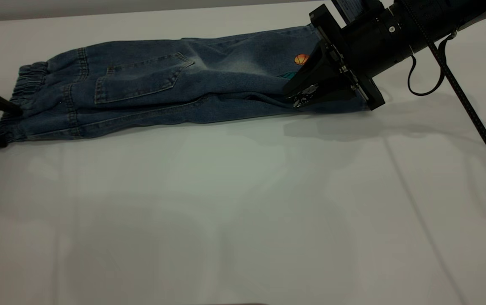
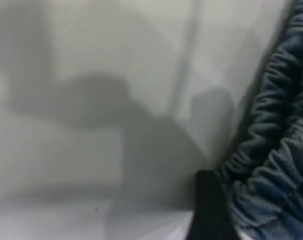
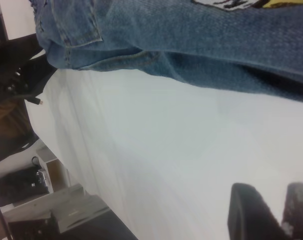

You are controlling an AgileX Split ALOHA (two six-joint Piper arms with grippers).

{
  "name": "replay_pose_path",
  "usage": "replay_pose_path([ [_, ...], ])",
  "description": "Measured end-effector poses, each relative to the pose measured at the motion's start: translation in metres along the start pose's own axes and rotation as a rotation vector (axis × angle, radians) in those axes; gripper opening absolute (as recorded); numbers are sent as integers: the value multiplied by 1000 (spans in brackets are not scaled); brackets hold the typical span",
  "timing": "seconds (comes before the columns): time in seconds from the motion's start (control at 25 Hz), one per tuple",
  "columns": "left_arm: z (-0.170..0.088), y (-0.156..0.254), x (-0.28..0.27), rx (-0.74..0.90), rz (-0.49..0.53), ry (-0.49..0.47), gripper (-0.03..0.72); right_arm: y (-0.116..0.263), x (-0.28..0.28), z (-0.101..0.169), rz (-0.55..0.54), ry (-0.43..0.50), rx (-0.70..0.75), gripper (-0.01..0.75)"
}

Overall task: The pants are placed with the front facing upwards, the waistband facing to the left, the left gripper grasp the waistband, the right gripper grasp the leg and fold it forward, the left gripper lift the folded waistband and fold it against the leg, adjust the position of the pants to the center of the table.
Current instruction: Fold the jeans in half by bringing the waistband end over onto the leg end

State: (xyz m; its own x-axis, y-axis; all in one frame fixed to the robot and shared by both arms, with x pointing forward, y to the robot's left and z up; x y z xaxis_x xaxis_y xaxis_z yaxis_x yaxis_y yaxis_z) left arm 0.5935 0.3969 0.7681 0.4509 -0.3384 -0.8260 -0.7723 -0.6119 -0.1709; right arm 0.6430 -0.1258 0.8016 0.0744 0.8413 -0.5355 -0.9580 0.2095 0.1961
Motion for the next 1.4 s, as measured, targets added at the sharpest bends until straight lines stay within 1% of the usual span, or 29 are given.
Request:
replay_pose_path([
  [0.24, 4, 0, 3, -22, -6, -15, 161, 0, 0, 0, 2, 0, 0, 120],
  [0.32, 5, 0, 3, -24, -8, -19, 92, 0, 0, 0, 3, -1, 0, 122],
  [0.36, 5, 0, 3, -24, -8, -20, 69, 0, 0, 0, 3, -1, 0, 122],
  [0.52, 3, -2, 0, -10, -15, -21, 56, 3, 0, 2, 21, -13, -1, 122],
  [0.64, -4, -8, -11, 25, -42, -21, 55, 2, -2, 13, 44, -46, -31, 123],
  [0.8, -25, -20, -39, 100, -108, -3, 55, -10, -9, 49, 41, -106, -138, 125],
  [0.92, -42, -27, -65, 164, -158, 7, 55, -12, -1, 76, 34, -120, -220, 129],
  [1.08, -66, -30, -101, 243, -202, 23, 55, 1, 31, 101, 24, -74, -329, 134],
  [1.24, -86, -24, -135, 320, -221, 26, 55, 19, 63, 124, 24, 28, -523, 148],
  [1.32, -94, -19, -151, 361, -226, 21, 55, 28, 76, 137, 24, 80, -638, 176],
  [1.4, -102, -14, -167, 389, -237, 19, 55, 38, 90, 149, 13, 124, -733, 230],
])
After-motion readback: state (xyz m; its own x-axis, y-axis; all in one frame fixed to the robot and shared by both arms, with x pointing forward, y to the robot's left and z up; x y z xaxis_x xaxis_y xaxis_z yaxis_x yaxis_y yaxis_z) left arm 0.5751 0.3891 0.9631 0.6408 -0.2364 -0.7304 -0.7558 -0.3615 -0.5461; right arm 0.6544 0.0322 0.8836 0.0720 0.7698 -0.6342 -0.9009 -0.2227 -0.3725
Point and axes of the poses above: a point on each arm's last joint axis where the gripper is mounted, x pointing out along that axis toward the gripper, z along the wrist's bending axis when the last joint is at zero, y = z × x, the point moved 5 cm from there along x, pointing out along that axis toward the gripper, and after that the axes turned 11 degrees about x, right-handed, at the moved point
